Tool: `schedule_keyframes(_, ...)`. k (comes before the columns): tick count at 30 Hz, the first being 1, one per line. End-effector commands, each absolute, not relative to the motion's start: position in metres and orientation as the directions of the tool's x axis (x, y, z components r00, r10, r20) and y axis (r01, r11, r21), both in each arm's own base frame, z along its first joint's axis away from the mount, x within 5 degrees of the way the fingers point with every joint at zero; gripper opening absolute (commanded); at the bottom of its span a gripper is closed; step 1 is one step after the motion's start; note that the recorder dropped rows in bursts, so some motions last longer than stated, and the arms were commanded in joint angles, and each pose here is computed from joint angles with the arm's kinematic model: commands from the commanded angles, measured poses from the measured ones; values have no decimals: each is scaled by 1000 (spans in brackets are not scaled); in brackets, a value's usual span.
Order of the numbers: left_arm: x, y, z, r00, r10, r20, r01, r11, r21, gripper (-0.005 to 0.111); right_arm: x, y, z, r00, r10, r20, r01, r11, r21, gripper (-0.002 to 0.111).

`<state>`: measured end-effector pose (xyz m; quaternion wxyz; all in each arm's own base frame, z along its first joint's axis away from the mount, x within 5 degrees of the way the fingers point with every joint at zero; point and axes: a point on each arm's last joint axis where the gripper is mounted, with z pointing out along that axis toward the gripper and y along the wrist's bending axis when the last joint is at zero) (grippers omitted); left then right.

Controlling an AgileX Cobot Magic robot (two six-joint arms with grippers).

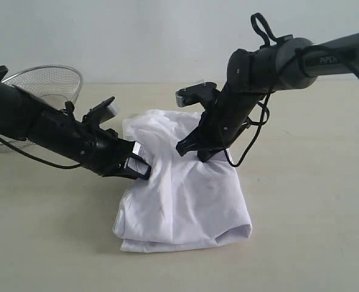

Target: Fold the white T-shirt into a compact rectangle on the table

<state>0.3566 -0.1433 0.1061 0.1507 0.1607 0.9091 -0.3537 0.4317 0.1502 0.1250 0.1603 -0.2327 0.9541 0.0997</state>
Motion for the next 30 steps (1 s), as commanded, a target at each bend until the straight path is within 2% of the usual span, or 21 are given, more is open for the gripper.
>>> schedule_keyframes(1, 359, -143, 105, -905, 176, -387, 391, 702, -595, 18, 430, 147, 114, -850, -425, -312, -480, 869, 124, 0)
schedule_keyframes(3, 359, -142, 104, -900, 187, -393, 402, 706, -583, 5, 429, 147, 114, -850, -426, -310, -480, 868, 124, 0)
schedule_keyframes(22, 354, -131, 104, -928, 217, -302, 348, 794, -499, 5, 432, 134, 114, -866, -407, -292, -457, 881, 127, 0)
schedule_keyframes(30, 357, -106, 107, -940, 200, -278, 312, 833, -457, 5, 432, 134, 114, -865, -410, -289, -459, 880, 125, 0)
